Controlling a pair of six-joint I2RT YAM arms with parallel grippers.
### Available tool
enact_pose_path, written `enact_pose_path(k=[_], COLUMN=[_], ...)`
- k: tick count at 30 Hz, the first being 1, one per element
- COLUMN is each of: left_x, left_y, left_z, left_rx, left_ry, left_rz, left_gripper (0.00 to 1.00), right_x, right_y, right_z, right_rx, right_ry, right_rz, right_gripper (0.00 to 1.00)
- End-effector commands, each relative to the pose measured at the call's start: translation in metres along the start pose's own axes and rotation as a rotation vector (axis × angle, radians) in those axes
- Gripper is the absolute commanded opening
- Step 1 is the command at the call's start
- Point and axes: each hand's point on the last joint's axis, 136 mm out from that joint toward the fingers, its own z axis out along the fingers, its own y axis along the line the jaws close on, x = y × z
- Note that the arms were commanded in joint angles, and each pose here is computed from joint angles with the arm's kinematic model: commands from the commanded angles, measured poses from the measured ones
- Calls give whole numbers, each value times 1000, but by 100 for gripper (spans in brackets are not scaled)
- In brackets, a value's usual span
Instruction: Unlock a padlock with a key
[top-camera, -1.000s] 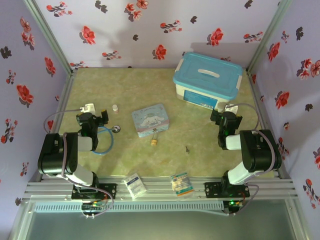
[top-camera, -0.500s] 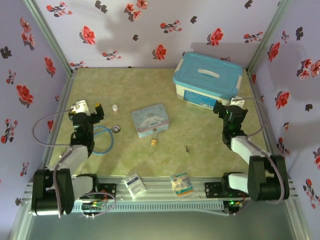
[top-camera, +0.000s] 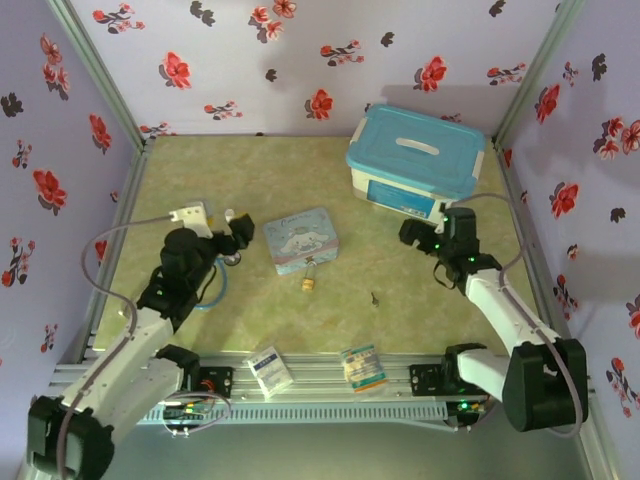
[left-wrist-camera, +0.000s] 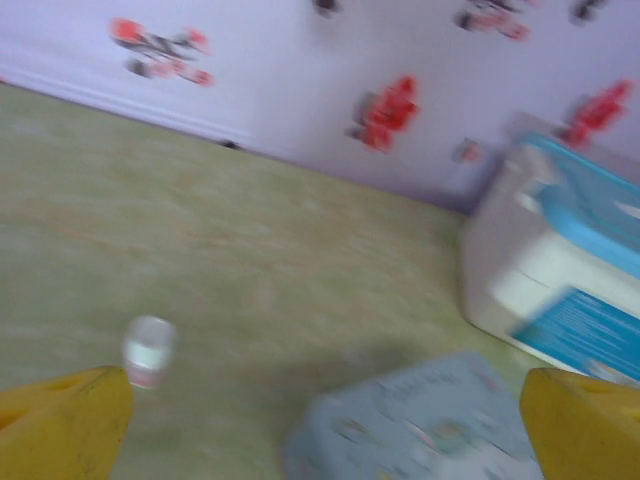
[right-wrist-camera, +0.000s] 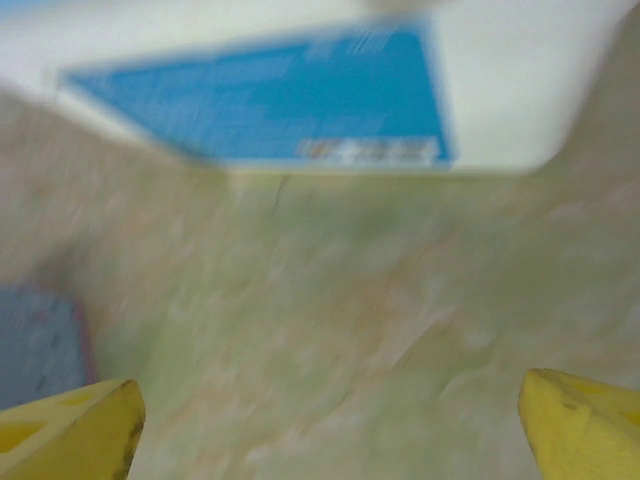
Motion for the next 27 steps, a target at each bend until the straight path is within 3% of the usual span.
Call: enact_pose_path(k=[1,3,7,11,18,21,27], left_x=[30,47,72,93,121,127,131], left_y=[-15,-33,-63,-81,-126,-139,-151], left_z=[-4,-5,-13,-20,-22,-21,-18], left_rx=[-1,33,68,42,154,184,198], left_ry=[91,143,208,307,356,364,379], left_rz=[-65,-63,-109,-131,-182,-184,-171], left_gripper=[100,100,100,100,100,100,100], right_x=[52,71,111,135,164,172,181], right_y=[11,15,31,36,34,32,36], right_z=[-1,1,2,-2,-7,-9,-8], right_rx=[11,33,36,72,67,78,79], right_ry=[150,187,283,316,380,403,426], right_rz=[-21,-63,-143,-262,-332,-351,-377], right_gripper=[95,93,77,73,54,41,38])
